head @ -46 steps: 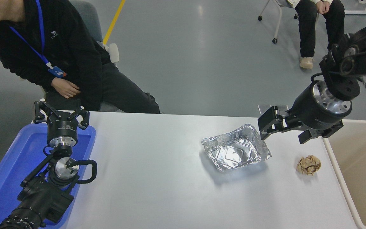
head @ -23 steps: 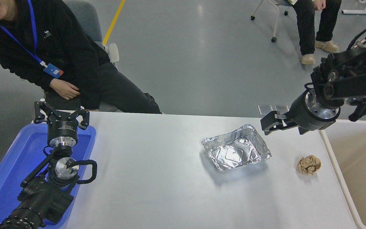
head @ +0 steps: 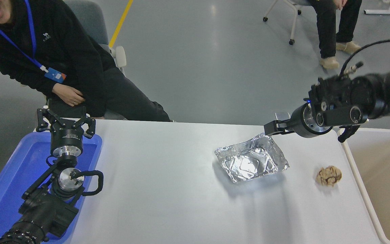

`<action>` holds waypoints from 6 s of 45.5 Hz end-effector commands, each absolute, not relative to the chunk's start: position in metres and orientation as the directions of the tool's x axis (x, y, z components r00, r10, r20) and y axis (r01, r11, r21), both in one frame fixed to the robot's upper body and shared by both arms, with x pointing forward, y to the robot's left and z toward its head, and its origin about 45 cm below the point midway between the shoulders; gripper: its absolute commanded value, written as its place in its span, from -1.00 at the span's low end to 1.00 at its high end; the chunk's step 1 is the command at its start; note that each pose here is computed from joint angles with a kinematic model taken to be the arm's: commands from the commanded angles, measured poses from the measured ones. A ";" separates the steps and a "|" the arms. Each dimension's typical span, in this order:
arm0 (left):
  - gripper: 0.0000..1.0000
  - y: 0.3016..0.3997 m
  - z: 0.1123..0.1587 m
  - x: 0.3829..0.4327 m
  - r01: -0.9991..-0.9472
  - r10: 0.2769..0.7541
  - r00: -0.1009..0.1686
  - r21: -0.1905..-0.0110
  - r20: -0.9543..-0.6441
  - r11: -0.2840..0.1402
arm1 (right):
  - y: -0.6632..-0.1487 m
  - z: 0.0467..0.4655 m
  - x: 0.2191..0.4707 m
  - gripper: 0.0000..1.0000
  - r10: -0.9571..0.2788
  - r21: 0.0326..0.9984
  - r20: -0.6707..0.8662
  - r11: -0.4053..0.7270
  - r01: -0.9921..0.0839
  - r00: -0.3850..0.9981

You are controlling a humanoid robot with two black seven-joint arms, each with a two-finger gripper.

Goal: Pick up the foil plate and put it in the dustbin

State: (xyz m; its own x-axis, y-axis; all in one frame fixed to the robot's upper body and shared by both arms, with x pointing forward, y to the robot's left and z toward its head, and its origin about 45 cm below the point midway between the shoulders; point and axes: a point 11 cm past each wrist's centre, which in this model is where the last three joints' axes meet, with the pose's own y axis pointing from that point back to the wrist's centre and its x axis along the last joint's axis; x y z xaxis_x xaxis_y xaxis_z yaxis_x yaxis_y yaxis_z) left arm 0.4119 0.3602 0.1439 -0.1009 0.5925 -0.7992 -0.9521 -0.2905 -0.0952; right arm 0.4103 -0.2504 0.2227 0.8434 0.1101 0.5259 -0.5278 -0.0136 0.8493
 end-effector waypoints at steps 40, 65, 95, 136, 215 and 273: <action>0.98 0.3602 0.1438 0.4119 -0.952 0.592 -0.101 -0.095 -0.799 -0.291 | -0.286 0.080 0.423 1.00 0.158 0.674 0.728 0.013 -0.739 0.667; 0.98 0.3603 0.1437 0.4119 -0.952 0.593 -0.102 -0.094 -0.799 -0.291 | -0.292 0.048 0.404 0.95 0.217 0.667 0.725 0.017 -0.745 0.654; 0.98 0.3602 0.1438 0.4119 -0.952 0.592 -0.101 -0.095 -0.799 -0.291 | -0.293 0.043 0.400 0.08 0.248 0.685 0.702 0.019 -0.728 0.667; 0.98 0.3602 0.1438 0.4119 -0.952 0.592 -0.101 -0.095 -0.799 -0.291 | -0.292 0.046 0.402 -1.00 0.330 0.702 0.671 0.008 -0.712 0.664; 0.98 0.3601 0.1437 0.4120 -0.953 0.592 -0.101 -0.094 -0.799 -0.289 | -0.334 0.416 0.378 -1.00 -0.056 0.757 0.636 -0.150 -0.636 0.770; 0.98 0.3601 0.1437 0.4120 -0.953 0.592 -0.101 -0.094 -0.799 -0.289 | -0.633 0.310 0.325 -1.00 -0.717 0.447 0.675 0.586 -0.676 -0.174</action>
